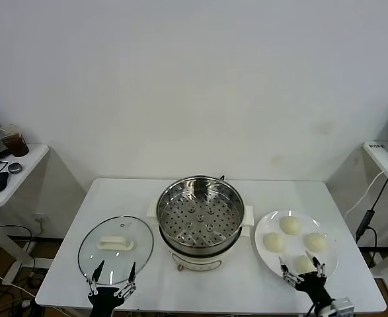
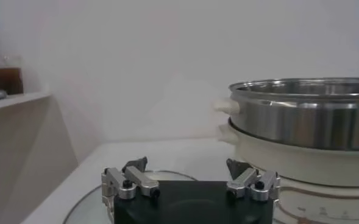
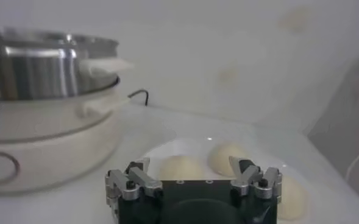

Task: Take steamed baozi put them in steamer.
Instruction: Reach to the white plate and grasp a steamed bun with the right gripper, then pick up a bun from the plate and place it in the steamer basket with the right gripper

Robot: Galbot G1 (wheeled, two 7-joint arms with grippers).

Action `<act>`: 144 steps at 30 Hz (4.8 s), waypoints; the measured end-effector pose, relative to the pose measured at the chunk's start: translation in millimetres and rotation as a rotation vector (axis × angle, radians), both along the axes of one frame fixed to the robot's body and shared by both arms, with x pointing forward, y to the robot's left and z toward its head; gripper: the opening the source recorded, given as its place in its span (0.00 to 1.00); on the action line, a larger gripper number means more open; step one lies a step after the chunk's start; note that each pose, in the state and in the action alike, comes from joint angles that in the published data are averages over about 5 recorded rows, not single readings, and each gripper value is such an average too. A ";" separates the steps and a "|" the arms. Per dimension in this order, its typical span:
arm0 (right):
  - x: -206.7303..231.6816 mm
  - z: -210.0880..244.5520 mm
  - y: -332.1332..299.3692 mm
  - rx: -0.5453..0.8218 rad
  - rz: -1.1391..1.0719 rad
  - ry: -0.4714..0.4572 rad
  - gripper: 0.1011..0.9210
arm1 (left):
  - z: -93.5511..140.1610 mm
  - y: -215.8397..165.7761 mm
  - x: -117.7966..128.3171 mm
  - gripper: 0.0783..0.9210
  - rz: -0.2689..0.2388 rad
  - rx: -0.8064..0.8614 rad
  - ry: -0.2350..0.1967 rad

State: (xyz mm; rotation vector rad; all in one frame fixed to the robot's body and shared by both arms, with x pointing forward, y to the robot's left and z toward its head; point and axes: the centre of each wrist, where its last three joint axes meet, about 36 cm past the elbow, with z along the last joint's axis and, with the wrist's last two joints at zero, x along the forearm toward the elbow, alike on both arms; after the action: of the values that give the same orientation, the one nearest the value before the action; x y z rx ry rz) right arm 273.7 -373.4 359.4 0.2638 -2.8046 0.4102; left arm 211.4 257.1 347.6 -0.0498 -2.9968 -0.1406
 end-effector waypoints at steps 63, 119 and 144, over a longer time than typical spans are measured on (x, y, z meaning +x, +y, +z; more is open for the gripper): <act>352.5 90.9 -18.0 -0.964 0.893 0.716 0.81 | -4.1 27.6 12.3 0.88 0.072 0.098 -0.108; 413.2 330.4 186.9 -1.111 1.538 0.189 0.60 | 14.1 48.7 8.4 0.88 0.054 0.141 -0.109; 426.9 247.5 301.4 -1.572 1.945 -0.048 0.61 | 18.1 59.3 11.8 0.88 0.091 0.159 -0.126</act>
State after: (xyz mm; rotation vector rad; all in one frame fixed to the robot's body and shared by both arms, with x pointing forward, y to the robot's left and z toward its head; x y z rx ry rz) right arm 700.6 -72.0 607.0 2.0961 -0.4999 2.3457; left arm 223.2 316.5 365.7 0.1168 -3.0943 -0.3851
